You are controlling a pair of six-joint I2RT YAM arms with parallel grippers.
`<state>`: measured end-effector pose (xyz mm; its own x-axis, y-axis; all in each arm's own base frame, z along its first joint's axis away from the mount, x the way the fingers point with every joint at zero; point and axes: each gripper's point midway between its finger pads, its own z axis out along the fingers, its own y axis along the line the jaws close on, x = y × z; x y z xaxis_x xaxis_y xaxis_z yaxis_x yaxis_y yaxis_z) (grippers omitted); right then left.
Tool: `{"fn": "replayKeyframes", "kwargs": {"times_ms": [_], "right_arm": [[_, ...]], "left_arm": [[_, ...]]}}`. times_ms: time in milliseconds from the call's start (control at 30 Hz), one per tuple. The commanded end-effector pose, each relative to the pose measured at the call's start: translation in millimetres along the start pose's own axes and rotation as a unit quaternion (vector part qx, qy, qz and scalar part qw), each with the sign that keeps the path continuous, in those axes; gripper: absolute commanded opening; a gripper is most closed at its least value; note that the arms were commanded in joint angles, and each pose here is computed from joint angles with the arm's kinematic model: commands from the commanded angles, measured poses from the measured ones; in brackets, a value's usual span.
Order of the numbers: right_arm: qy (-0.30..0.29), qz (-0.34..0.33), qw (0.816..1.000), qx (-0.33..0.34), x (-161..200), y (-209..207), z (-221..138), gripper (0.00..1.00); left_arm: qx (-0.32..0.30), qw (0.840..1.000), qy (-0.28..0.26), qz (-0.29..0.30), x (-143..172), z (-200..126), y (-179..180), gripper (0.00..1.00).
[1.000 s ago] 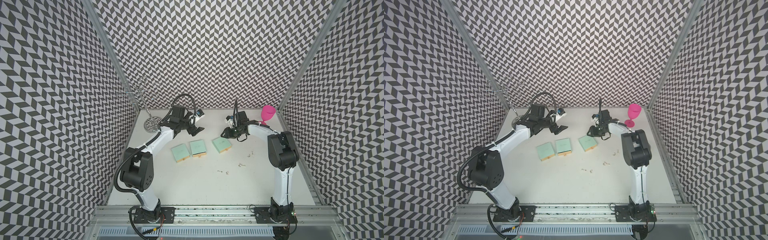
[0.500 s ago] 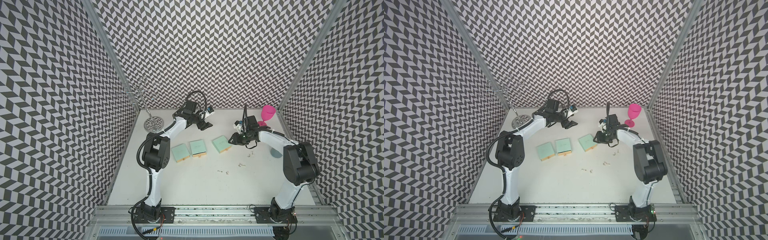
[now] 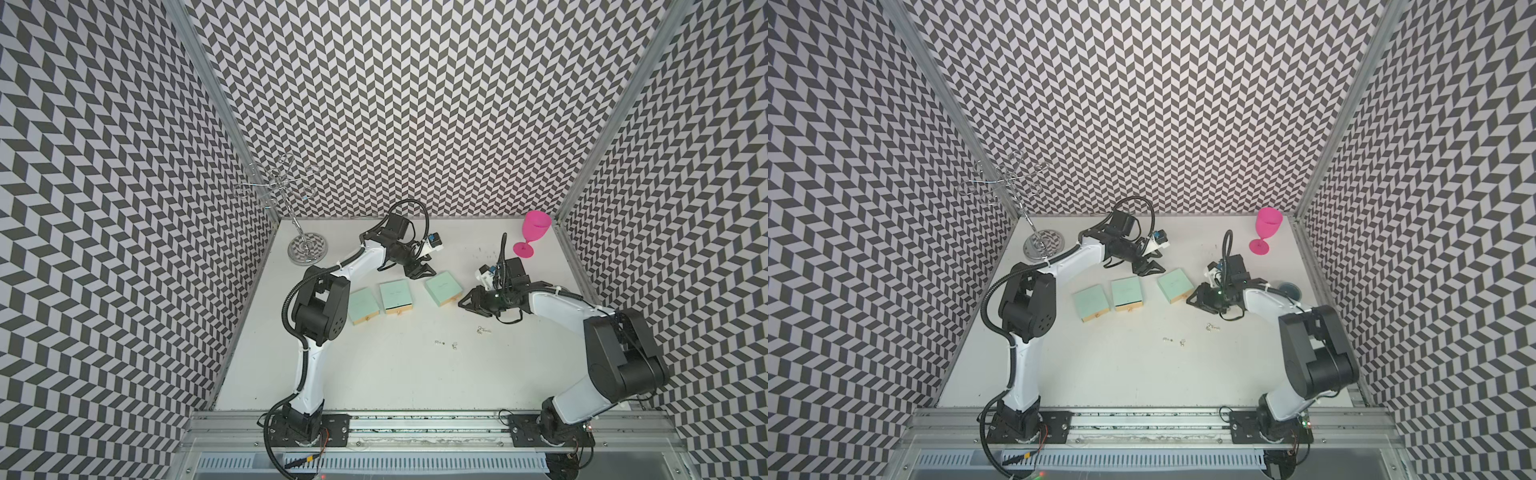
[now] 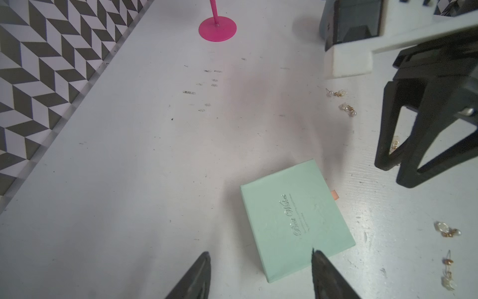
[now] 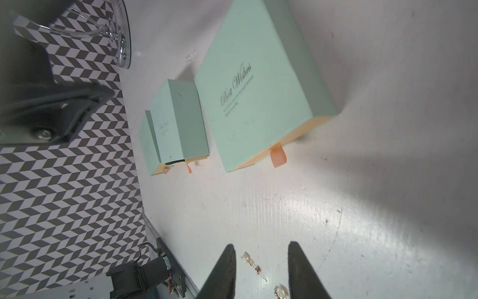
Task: Place the earrings into the drawer-style jewelry box
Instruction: Open the drawer in the jewelry box.
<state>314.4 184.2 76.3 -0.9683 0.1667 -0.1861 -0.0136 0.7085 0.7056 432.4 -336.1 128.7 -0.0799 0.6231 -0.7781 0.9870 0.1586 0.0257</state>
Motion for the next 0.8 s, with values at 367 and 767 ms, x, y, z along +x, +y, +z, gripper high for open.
{"fn": "replayKeyframes", "kwargs": {"times_ms": [367,767], "right_arm": [[-0.031,0.012,0.998,-0.057,-8.1,21.4,4.2,0.36],[-0.042,0.029,0.997,-0.061,-7.3,17.3,10.1,0.35]], "left_arm": [[0.027,0.999,0.004,-0.021,5.5,2.2,-6.6,0.62],[0.022,0.999,0.026,0.0,9.0,15.5,-14.0,0.58]]}}
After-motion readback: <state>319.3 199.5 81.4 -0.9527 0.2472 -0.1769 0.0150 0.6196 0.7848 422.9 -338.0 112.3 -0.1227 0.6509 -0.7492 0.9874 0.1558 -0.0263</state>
